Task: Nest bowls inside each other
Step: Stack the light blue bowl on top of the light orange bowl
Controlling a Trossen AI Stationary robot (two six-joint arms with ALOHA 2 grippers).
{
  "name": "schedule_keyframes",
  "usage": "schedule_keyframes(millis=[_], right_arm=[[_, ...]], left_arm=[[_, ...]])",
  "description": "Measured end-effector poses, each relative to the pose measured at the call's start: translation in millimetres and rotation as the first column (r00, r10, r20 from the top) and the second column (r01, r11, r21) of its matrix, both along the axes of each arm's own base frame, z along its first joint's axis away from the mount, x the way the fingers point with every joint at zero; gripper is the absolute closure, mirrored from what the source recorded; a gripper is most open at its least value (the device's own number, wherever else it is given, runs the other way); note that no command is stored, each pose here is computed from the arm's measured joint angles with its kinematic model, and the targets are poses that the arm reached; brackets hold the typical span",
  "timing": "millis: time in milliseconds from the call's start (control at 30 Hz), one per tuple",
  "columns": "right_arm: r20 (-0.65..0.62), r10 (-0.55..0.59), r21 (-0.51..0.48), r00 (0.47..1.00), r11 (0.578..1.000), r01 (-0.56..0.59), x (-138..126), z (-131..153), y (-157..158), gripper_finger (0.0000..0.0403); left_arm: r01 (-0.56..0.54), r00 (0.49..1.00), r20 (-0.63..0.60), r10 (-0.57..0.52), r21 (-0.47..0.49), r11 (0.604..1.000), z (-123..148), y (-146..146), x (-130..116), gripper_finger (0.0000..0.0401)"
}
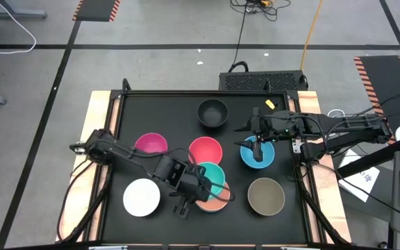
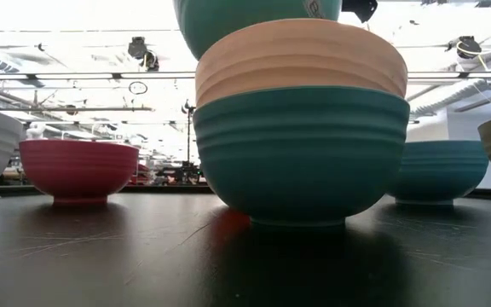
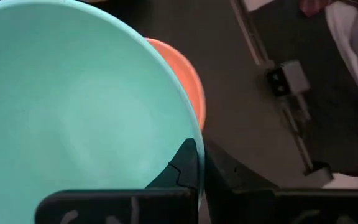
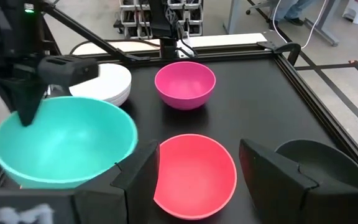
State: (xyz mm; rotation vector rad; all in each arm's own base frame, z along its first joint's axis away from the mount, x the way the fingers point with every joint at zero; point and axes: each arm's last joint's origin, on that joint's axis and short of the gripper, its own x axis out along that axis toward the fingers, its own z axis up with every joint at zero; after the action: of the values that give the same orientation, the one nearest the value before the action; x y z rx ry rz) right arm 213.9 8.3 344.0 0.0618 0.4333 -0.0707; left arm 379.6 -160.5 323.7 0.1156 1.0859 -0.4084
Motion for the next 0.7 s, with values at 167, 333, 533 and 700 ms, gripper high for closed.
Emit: schedule_keyframes(millis=[167,333,533,700], right_arm=[[0.003,0.000,0.000,1.000,1.000,0.000,0,0,0,0.0188],[0.004,0.000,0.000,1.000,1.000,0.000,0,0,0,0.0188],[0.002,-0.007,0.015,1.000,1.000,0.007,0,0,0,0.0188],[0.000,-0.009,0.020,1.000,1.000,0.009,0,0,0,0.0188]], left_arm=[[0.037,0.999,-0.021,-0.038,-0.036,0.999,-5,-14,-2,0.0396],[0.041,0.999,-0.028,-0.042,-0.035,0.999,-14,-18,3,0.0396],[0.031,0.999,-0.040,-0.032,-0.020,0.999,-26,-11,14,0.0396],[0.037,0.996,-0.087,-0.036,0.008,0.999,-48,-11,24,0.0396]])
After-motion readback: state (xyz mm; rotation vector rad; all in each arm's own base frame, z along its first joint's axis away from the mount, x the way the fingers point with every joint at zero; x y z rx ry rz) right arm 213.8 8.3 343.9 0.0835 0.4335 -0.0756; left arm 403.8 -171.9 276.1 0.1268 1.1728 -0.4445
